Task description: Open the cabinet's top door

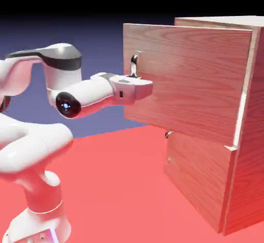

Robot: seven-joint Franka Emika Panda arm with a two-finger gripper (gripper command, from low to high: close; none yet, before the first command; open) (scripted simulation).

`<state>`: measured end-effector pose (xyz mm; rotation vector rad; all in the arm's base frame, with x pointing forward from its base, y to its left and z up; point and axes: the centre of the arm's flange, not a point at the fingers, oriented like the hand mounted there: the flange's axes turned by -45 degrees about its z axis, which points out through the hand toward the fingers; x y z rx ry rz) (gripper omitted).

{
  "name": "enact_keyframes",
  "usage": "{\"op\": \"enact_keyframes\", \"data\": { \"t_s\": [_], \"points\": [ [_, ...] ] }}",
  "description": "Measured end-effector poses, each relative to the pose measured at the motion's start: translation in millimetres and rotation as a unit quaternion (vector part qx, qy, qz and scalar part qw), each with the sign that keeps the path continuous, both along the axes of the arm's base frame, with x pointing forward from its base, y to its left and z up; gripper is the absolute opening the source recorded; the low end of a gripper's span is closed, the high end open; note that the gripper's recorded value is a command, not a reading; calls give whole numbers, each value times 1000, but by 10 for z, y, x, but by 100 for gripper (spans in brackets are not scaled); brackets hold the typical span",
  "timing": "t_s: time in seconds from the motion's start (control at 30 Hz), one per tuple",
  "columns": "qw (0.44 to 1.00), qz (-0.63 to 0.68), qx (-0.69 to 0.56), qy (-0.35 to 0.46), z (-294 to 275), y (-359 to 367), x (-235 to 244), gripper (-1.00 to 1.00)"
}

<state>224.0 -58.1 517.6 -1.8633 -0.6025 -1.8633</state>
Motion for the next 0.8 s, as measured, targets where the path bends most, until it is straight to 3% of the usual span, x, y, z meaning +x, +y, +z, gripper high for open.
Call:
{"op": "enact_keyframes", "data": {
  "t_s": [0.53,0.8],
  "points": [
    [986,164,-2,2,-2,-1097,-414,-100],
    [989,151,-7,7,-19,-1027,-404,-100]
  ]
}}
